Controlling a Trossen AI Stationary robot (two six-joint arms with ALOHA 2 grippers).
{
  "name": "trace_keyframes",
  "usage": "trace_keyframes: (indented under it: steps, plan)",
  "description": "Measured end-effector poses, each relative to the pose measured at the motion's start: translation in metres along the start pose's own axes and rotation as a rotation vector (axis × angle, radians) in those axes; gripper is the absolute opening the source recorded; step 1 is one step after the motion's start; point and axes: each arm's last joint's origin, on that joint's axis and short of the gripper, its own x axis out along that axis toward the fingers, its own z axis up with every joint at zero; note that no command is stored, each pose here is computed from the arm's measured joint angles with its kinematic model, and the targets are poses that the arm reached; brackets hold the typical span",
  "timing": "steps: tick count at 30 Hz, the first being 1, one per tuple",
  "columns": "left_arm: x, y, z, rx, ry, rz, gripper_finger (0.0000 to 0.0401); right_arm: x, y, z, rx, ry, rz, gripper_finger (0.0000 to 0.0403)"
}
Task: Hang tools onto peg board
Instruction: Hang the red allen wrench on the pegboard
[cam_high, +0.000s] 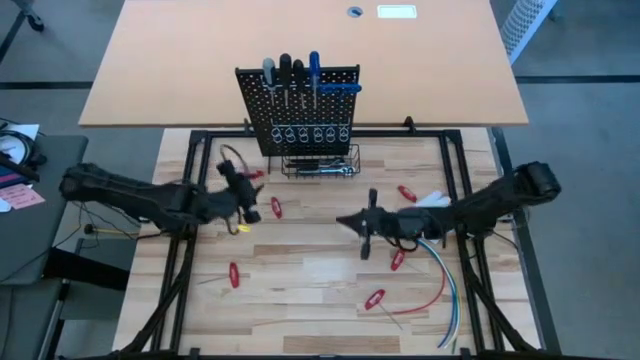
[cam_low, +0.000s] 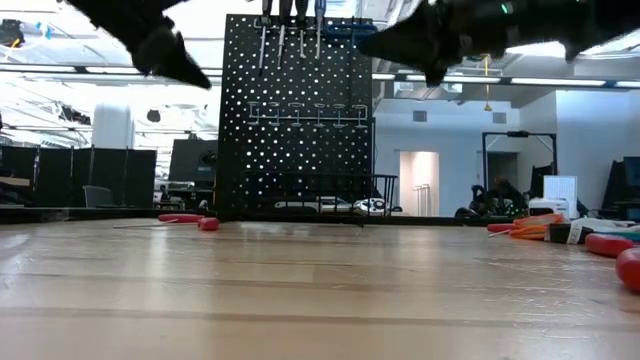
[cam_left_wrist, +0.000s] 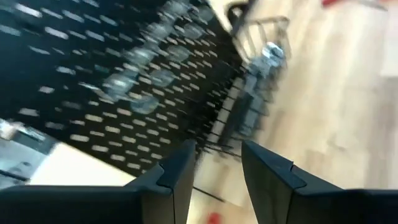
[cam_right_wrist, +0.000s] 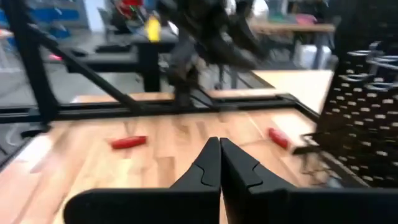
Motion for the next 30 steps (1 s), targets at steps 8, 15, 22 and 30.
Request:
trace_keyframes:
  steps: [8,15,22,30]
  plan:
    - [0.03,-0.063,-0.025,-0.049,0.235,-0.284,0.0125,0.009,0.006,-0.047,0.033,-0.072,0.017,0.0002]
    - [0.053,-0.086,-0.057,-0.203,0.427,-0.342,0.014,0.012,0.008,-0.051,0.063,-0.074,0.025,0.0008]
    - [0.074,-0.084,-0.081,-0.288,0.504,-0.284,0.014,0.009,0.007,-0.045,0.027,-0.062,0.039,0.0011]
    - [0.086,-0.076,-0.097,-0.356,0.478,-0.28,0.0115,0.009,0.007,-0.047,-0.001,-0.038,0.038,0.0012]
